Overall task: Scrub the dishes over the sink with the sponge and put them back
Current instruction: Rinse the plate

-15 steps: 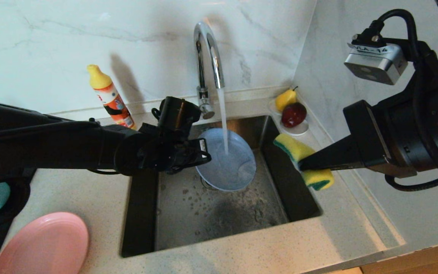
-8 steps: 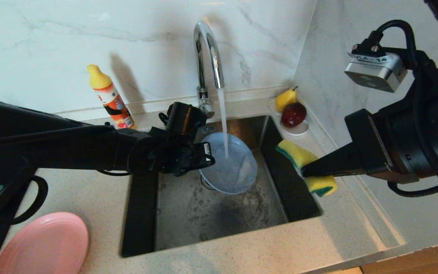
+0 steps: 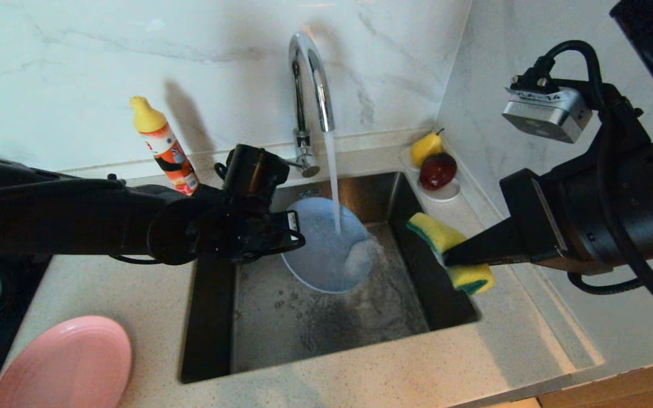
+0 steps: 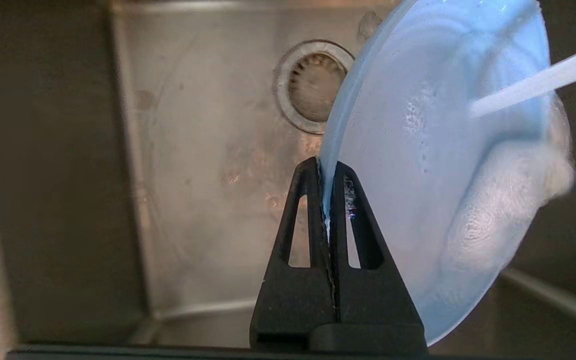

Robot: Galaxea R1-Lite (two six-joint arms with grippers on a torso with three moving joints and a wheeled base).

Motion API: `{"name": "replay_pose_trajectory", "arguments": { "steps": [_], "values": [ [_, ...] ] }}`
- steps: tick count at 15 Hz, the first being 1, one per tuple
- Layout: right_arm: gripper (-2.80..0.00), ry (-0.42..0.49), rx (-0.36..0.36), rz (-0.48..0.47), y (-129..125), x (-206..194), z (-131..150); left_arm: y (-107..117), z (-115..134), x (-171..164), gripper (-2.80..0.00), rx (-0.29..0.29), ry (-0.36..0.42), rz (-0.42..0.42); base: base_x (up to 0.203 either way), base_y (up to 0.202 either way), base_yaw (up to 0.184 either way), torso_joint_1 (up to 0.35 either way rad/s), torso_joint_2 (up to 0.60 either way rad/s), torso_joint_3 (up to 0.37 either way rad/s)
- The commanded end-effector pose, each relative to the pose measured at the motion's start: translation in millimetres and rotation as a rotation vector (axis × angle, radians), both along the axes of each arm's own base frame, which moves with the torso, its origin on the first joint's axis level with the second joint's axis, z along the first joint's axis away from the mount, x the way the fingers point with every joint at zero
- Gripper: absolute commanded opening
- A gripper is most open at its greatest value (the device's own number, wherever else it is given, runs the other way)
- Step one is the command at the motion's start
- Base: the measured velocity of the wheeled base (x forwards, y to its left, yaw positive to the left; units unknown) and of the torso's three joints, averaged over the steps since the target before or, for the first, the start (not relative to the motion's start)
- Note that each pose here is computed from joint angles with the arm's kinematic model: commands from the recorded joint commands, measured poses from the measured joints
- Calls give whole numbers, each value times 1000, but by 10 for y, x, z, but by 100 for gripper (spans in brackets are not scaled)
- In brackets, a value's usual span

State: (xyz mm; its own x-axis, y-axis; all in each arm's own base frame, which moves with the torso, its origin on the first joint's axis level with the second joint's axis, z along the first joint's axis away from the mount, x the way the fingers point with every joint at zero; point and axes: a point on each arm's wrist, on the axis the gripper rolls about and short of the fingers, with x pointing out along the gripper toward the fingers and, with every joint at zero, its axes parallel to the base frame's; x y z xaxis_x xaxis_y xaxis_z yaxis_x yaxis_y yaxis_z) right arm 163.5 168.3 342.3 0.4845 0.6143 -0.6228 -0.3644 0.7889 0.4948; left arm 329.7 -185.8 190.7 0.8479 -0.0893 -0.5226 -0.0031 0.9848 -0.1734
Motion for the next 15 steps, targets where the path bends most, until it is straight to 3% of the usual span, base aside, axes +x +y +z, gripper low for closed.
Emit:
{"name": "replay_pose_trajectory", "arguments": {
  "steps": [1,4,7,11,15],
  "values": [
    [-280,15,-11,-2,26,26,-35,184,232,-150,-280,-2,-50,23,0,0,0,0,0,0],
    [-280,18,-14,-5,24,30,-43,421,344,-355,-280,120,-92,53,0,0,0,0,0,0],
    [-280,22,-17,-8,33,43,-55,670,499,-540,-280,183,-152,78,0,0,0,0,0,0],
    [-280,37,-29,-11,70,81,-98,867,653,-767,-280,268,-294,60,0,0,0,0,0,0],
    [-280,49,-41,-12,89,100,-138,926,723,-894,-280,344,-457,43,0,0,0,0,0,0]
  ]
}}
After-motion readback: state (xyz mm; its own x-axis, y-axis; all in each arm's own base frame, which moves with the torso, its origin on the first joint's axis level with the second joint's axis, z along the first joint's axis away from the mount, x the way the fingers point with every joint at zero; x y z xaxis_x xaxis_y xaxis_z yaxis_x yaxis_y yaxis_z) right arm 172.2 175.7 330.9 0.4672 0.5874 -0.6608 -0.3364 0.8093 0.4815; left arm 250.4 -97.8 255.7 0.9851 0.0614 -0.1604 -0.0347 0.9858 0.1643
